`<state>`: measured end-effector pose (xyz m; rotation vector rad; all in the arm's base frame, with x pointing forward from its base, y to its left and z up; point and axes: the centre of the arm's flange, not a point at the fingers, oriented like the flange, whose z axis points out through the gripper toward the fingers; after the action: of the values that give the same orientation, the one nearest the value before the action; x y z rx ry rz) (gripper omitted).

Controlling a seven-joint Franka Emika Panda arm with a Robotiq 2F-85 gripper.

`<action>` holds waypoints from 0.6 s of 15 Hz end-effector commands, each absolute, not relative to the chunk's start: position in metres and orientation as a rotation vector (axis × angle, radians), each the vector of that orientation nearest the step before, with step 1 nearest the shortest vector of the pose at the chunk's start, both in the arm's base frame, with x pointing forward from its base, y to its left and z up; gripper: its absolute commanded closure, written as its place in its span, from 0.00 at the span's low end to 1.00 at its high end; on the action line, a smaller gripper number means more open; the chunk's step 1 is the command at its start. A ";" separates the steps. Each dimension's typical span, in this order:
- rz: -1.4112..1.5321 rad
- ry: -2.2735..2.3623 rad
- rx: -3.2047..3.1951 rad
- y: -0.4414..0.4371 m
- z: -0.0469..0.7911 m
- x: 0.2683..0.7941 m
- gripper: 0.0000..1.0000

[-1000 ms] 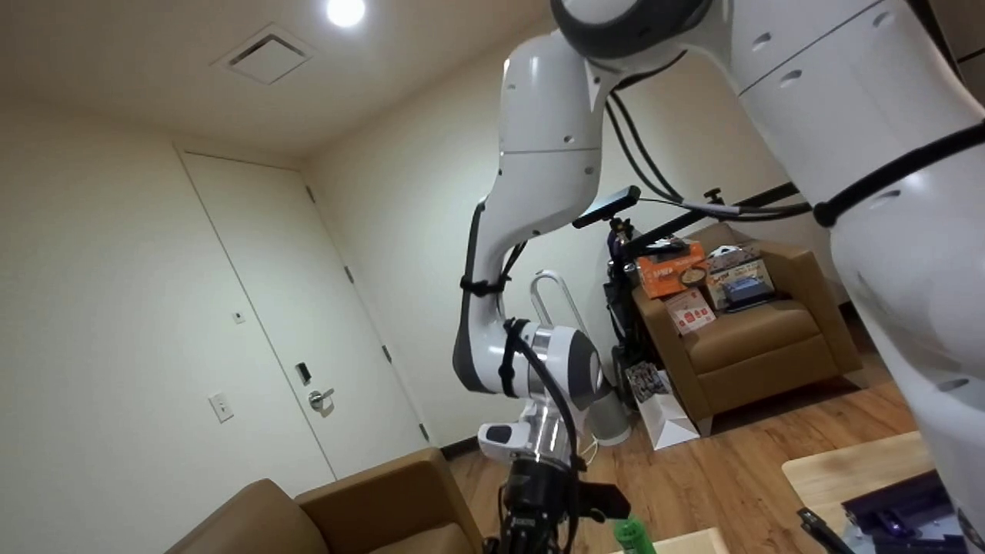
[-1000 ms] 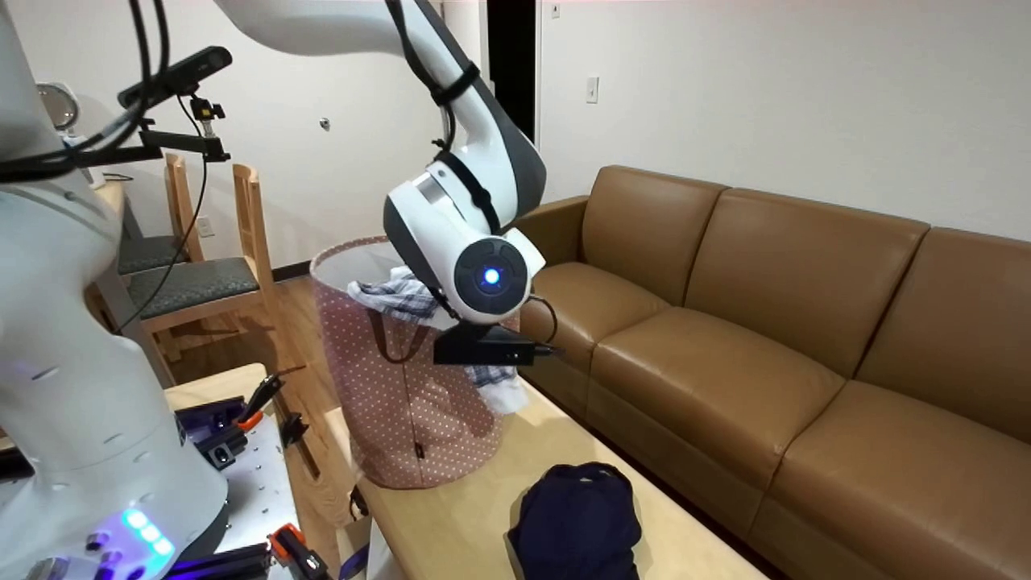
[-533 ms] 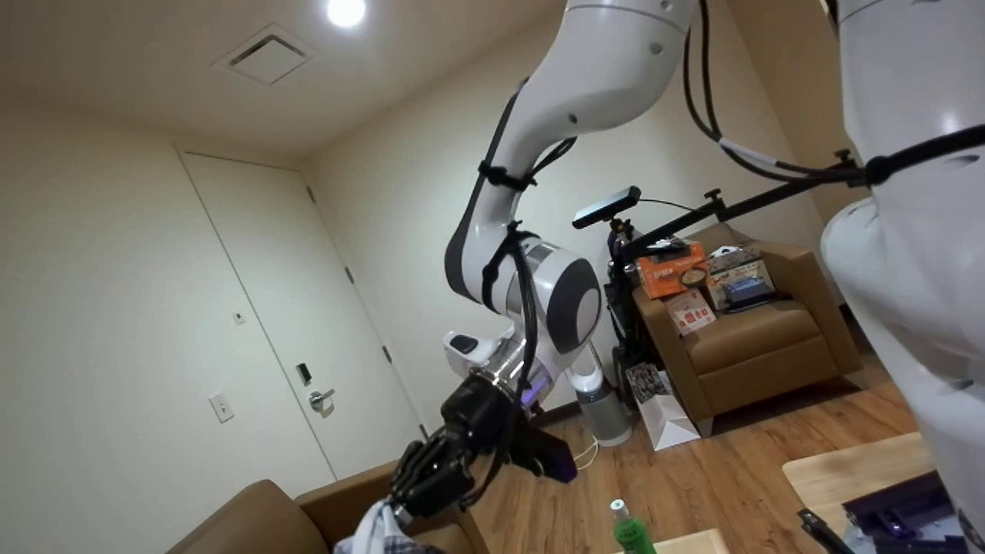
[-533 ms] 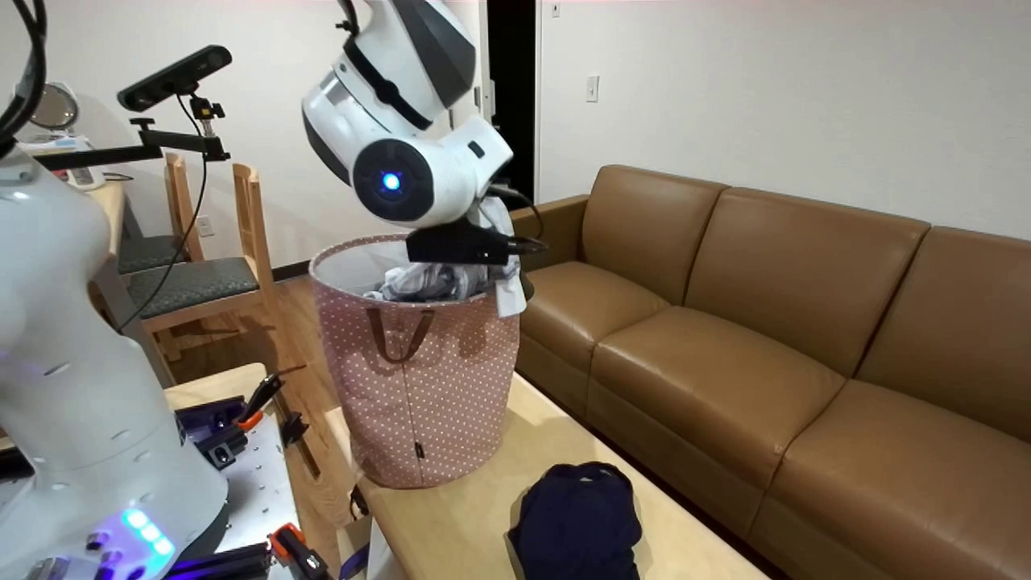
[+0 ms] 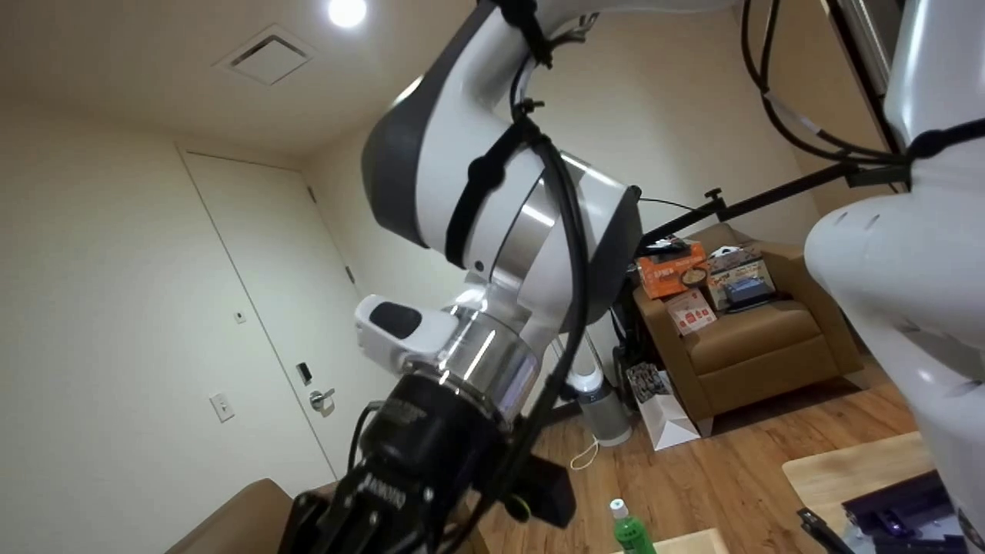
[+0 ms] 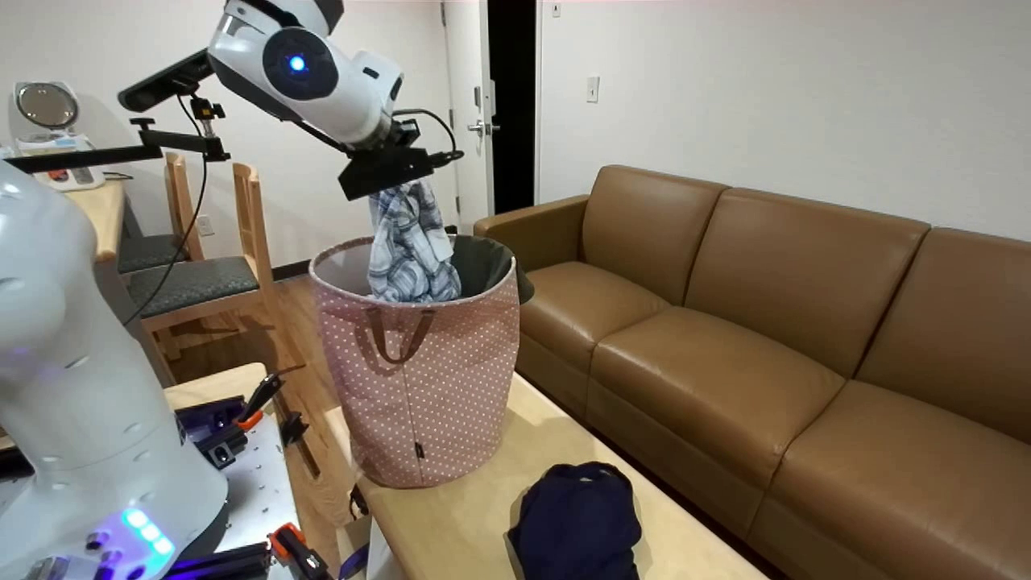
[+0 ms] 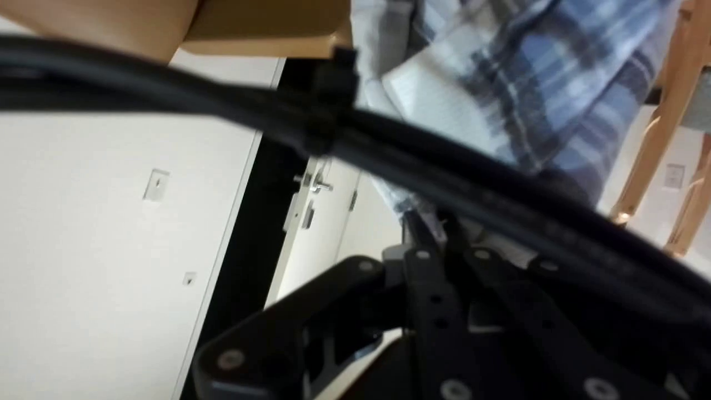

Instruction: Put the checked garment in the laundry basket

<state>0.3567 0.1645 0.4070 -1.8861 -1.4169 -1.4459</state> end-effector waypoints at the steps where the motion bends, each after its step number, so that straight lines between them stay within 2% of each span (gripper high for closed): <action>1: -1.246 -1.478 -2.070 0.212 0.368 0.388 0.98; 3: -1.154 -1.480 -2.183 0.211 0.332 0.404 0.98; 4: -1.248 -1.492 -2.088 0.201 0.363 0.363 0.98; 5: -1.211 -1.483 -2.107 0.202 0.352 0.367 0.94; 9: -1.228 -1.482 -2.100 0.202 0.357 0.369 0.94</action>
<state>0.3685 0.2016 0.3569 -2.0998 -1.4820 -1.2285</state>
